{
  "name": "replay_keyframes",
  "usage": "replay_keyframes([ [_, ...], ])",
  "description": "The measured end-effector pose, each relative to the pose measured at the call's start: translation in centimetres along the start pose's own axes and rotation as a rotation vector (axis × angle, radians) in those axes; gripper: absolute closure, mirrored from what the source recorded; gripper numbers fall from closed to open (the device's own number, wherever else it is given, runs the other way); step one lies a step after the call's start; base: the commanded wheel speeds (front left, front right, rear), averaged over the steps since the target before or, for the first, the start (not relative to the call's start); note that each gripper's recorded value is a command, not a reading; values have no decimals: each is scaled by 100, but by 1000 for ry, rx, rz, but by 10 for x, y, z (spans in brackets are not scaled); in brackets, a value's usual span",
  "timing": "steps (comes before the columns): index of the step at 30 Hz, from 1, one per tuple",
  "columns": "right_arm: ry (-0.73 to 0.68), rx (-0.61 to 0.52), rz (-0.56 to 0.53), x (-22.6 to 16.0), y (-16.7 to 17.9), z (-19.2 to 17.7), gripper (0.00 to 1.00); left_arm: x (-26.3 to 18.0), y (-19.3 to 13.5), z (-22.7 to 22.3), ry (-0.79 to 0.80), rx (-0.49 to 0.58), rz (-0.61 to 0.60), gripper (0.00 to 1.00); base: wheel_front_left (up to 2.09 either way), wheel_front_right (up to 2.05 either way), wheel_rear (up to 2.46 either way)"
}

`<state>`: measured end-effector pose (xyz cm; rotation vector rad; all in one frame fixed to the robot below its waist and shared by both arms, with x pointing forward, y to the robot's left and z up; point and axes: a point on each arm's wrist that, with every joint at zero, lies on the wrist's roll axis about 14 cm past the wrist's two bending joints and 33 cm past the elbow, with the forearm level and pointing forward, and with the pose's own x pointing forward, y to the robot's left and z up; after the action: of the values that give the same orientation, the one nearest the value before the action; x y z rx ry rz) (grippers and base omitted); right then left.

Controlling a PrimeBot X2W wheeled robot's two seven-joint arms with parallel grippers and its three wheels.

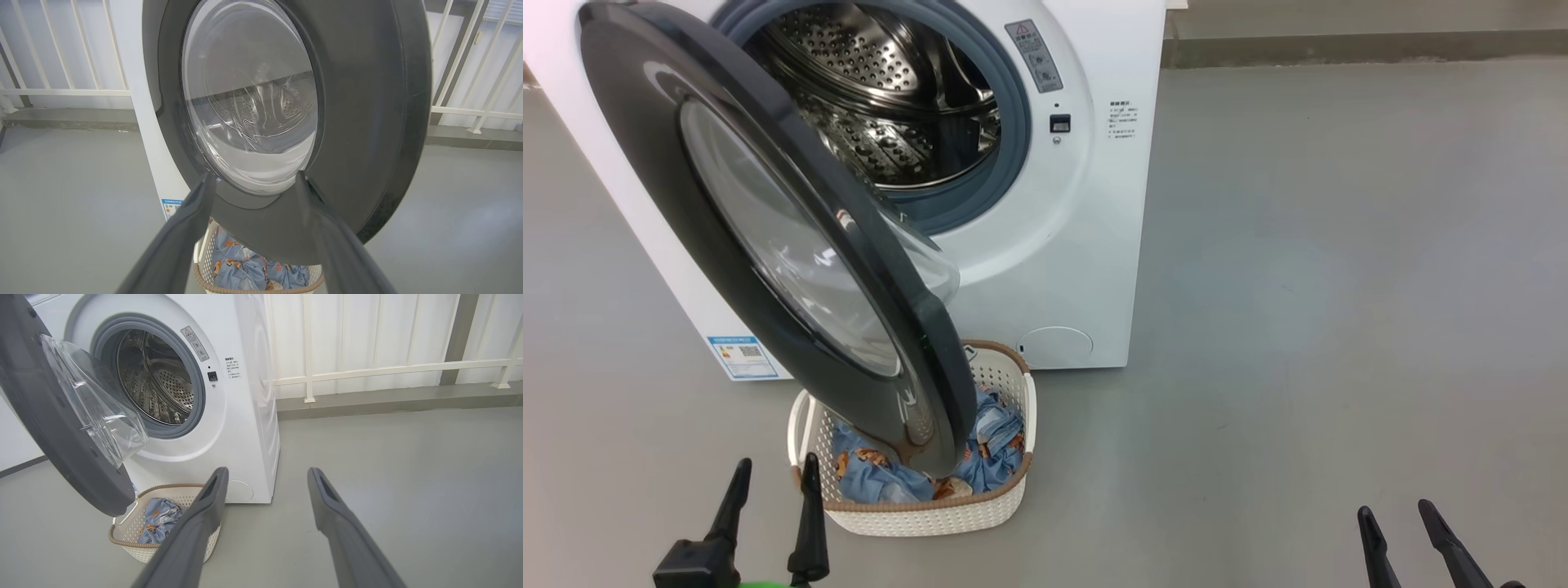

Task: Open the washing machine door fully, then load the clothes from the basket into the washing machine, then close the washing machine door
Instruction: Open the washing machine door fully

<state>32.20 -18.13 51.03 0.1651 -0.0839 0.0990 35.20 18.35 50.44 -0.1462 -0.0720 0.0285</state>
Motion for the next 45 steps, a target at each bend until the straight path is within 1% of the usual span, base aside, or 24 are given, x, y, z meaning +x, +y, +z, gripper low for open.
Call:
replay_keyframes([
  [7,-7,2,5,0,2,2,0,-2,2,1,-3,0,5,0,0,0,0],
  [8,-8,2,5,0,2,2,0,-2,2,1,-4,-1,5,5,0,0,0],
  [9,-8,2,5,0,2,2,0,-2,2,1,-4,-2,5,31,0,0,0],
  [11,-8,2,4,0,2,2,0,-2,2,1,-2,-2,4,71,0,0,0],
  [12,-7,2,3,0,2,2,0,-2,1,0,-1,-2,3,100,0,0,0],
  [27,-4,1,-13,-3,-3,1,0,1,-3,-2,6,4,-13,100,0,0,0],
  [31,-3,1,-14,-3,-3,1,0,7,3,10,-31,23,5,100,0,0,0],
  [34,0,-3,-14,-3,-3,0,0,19,3,37,-111,39,7,100,0,0,0],
  [37,4,-21,-10,-3,-3,-1,0,31,1,72,-217,59,6,100,0,0,0],
  [42,3,-23,-16,-4,-5,0,0,41,-6,144,-431,96,9,100,0,0,0],
  [45,2,-22,-21,-5,-6,0,0,37,-18,187,-568,105,-11,100,0,0,0],
])
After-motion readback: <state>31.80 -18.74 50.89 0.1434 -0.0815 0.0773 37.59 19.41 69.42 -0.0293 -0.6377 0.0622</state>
